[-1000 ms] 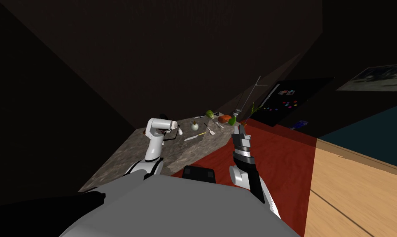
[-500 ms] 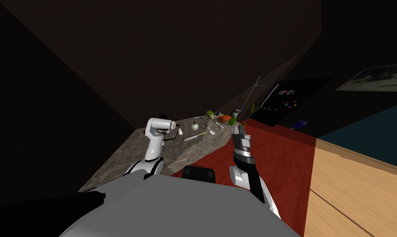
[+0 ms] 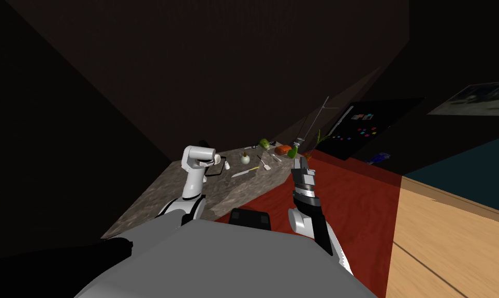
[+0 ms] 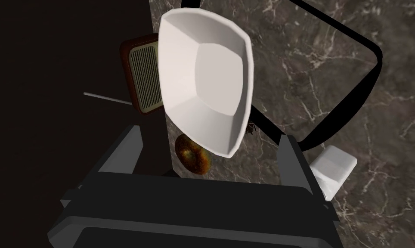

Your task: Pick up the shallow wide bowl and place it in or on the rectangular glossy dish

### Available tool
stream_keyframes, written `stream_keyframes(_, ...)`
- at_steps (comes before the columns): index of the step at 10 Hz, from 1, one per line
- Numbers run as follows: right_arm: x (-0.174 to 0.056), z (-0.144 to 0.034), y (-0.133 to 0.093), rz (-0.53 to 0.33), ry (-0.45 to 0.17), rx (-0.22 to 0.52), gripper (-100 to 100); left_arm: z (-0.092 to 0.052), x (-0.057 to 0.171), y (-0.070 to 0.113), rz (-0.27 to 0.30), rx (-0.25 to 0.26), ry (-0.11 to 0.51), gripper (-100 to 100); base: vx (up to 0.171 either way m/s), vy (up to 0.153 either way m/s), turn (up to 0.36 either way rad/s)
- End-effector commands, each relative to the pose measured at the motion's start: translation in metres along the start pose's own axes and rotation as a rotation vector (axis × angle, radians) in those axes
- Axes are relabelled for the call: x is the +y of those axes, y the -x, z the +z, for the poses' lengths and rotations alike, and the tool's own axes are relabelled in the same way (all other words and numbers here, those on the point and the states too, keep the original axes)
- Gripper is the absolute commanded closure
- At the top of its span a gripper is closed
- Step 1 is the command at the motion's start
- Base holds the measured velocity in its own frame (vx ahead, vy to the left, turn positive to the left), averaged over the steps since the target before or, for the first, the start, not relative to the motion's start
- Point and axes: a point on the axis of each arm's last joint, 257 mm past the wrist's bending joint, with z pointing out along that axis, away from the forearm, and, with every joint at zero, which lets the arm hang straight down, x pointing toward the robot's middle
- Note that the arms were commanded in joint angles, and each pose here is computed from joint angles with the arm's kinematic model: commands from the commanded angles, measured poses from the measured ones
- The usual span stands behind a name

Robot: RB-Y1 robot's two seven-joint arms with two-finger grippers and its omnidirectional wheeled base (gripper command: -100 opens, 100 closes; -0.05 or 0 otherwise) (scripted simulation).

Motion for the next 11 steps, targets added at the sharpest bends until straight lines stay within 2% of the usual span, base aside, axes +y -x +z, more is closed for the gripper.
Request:
stream_keyframes(1,0.000,0.000,0.000,0.000,0.000,0.000,0,-0.002,-0.007,0.003,0.009,0.004,0.008,-100,0.026,-0.039,0.036)
stream_keyframes(4,0.000,0.000,0.000,0.000,0.000,0.000,0,-0.011,-0.027,0.006,0.022,0.019,0.020,-100,0.018,-0.046,0.052)
stream_keyframes(5,0.000,0.000,0.000,0.000,0.000,0.000,0,-0.008,-0.024,0.006,0.017,0.015,0.016,-100,0.006,-0.017,0.014)
stream_keyframes(6,0.000,0.000,0.000,0.000,0.000,0.000,0,-0.009,-0.024,0.007,0.020,0.015,0.018,0,0.000,0.000,0.000)
stream_keyframes(11,0.000,0.000,0.000,0.000,0.000,0.000,0,-0.009,-0.024,0.007,0.020,0.016,0.018,0,0.000,0.000,0.000)
